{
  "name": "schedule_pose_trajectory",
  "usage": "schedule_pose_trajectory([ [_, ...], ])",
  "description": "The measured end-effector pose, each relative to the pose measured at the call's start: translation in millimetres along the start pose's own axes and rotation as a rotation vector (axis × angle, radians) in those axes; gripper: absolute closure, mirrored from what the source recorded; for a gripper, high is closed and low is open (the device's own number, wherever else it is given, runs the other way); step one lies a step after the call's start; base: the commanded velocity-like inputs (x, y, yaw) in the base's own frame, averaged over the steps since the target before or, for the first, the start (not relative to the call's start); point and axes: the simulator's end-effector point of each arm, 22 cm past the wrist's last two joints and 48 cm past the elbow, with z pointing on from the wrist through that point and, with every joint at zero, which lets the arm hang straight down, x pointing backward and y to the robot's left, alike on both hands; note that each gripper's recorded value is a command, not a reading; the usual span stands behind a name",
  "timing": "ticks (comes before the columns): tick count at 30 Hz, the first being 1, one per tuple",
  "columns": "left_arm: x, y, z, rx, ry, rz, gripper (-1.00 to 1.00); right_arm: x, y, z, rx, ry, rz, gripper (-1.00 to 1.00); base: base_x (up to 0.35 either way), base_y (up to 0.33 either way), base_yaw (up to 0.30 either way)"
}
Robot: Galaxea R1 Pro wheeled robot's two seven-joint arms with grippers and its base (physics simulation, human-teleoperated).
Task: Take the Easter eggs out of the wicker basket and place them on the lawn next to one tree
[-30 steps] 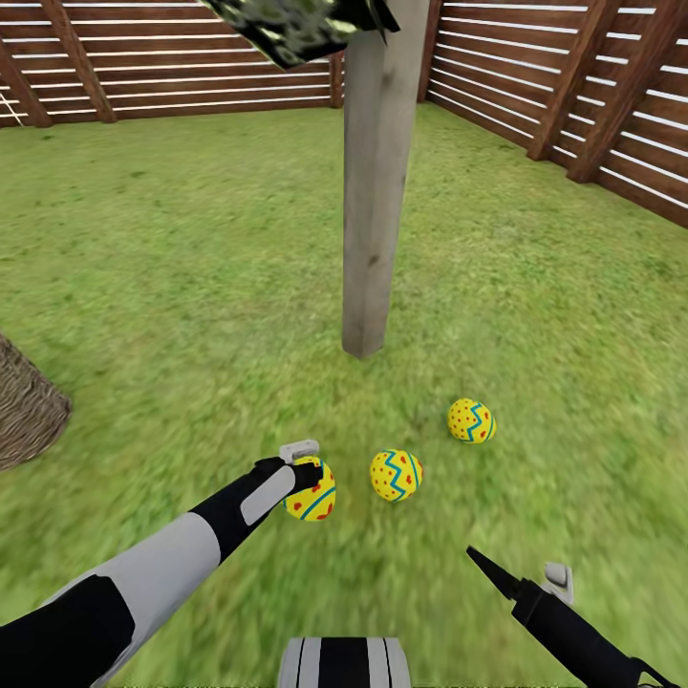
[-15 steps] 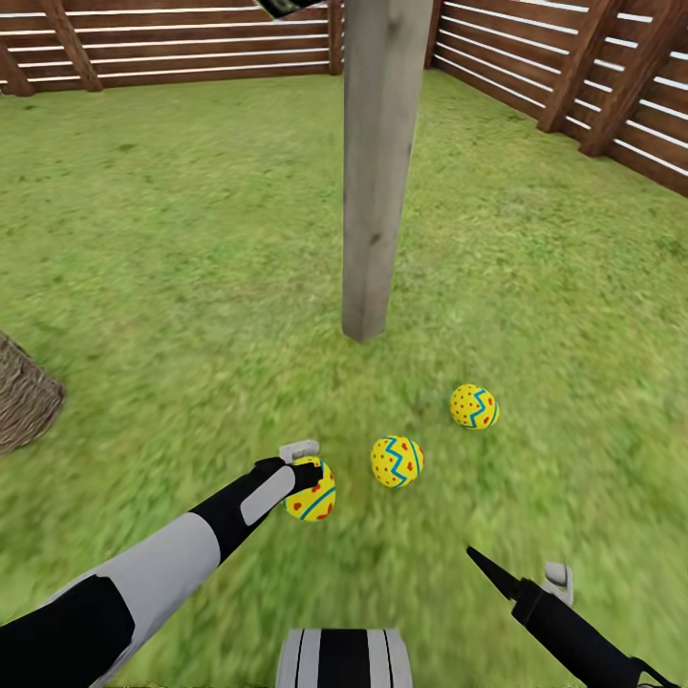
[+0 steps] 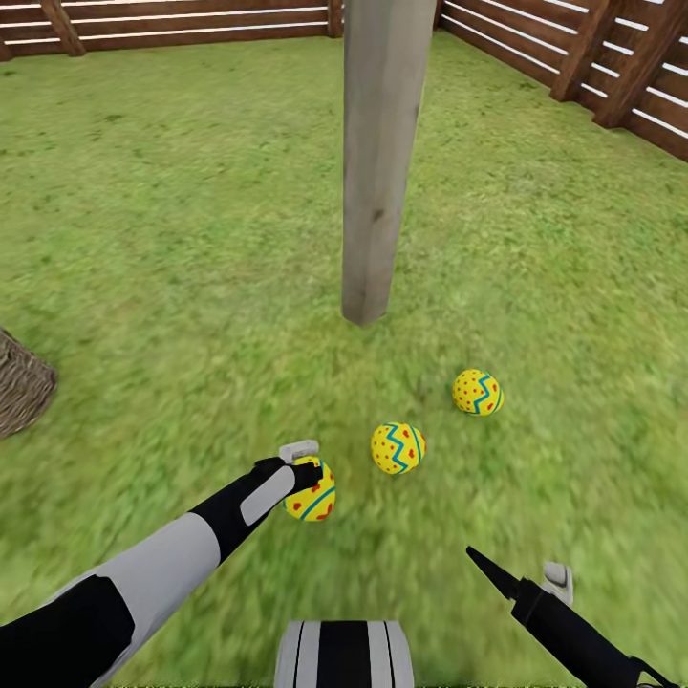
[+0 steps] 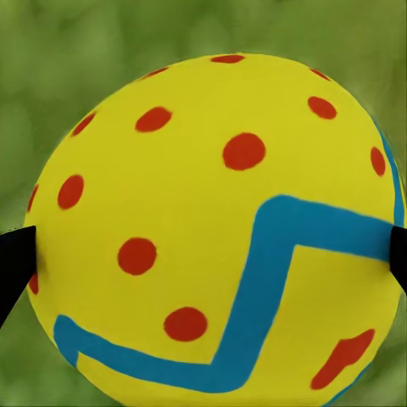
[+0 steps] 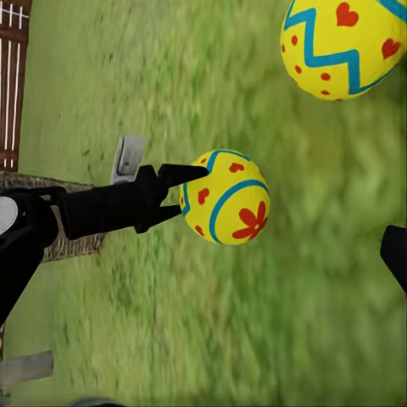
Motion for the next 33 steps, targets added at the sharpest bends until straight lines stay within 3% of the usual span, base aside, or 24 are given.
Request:
schedule_pose_trajectory([
  [7,7.5,2.8,7.9,-0.005,0.017,-0.002,1.0,3.5,-6.0,1.3,0.01,0.008,0.01,-1.0,0.0,0.0,0.0],
  [33,7.5,3.6,8.1,-0.006,0.017,-0.002,1.0,3.3,-5.7,1.3,0.01,0.008,0.009,-1.0,0.059,0.002,0.0],
])
